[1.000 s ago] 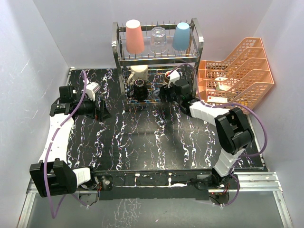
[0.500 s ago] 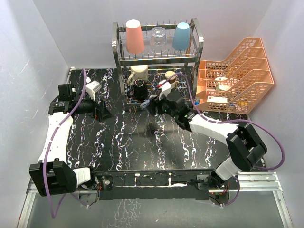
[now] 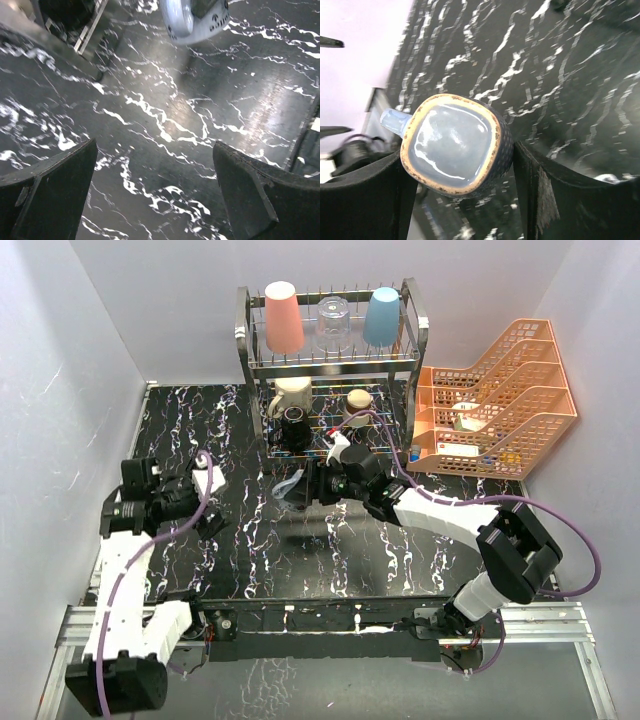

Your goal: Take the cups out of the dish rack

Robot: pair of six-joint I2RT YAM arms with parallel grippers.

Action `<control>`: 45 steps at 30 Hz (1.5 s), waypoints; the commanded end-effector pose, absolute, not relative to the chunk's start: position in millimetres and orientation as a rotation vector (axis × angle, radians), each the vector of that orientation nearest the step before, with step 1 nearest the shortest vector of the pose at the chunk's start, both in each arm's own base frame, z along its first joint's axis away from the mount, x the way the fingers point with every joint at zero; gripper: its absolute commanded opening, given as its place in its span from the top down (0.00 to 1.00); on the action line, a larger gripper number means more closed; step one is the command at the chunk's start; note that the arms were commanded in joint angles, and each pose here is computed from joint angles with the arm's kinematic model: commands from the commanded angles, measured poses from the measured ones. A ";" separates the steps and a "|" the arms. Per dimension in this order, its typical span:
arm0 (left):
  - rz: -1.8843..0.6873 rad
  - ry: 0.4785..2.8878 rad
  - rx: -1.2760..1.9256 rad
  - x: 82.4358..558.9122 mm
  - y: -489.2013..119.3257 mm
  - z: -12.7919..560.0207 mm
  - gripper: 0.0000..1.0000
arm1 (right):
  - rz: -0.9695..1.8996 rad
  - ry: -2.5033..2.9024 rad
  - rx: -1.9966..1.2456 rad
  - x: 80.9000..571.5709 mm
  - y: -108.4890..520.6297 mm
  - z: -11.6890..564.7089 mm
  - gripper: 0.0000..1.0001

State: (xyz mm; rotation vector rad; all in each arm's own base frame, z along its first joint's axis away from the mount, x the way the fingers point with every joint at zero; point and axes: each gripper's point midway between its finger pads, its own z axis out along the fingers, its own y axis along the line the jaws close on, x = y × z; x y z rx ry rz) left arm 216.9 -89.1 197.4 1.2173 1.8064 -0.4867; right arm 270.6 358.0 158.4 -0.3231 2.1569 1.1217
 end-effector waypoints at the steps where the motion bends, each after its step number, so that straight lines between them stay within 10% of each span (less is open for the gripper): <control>1: -0.397 1.461 1.265 228.1 -108.5 233.4 0.03 | 1.527 2.040 -0.179 253.7 386.6 231.7 0.91; 21: -0.492 1.433 1.164 234.2 -143.0 257.3 0.05 | 2.128 1.937 0.135 226.4 430.5 306.0 0.92; 36: -0.551 1.387 1.130 222.8 -150.0 295.8 0.75 | 2.421 1.835 0.154 179.2 447.0 337.4 0.92; 40: -0.627 1.440 1.086 218.6 -153.0 299.3 1.00 | 2.391 1.866 0.180 182.0 448.1 330.6 0.66; 45: -0.646 1.568 0.982 224.6 -147.1 289.5 1.00 | 2.196 1.960 0.207 197.2 442.7 307.0 0.19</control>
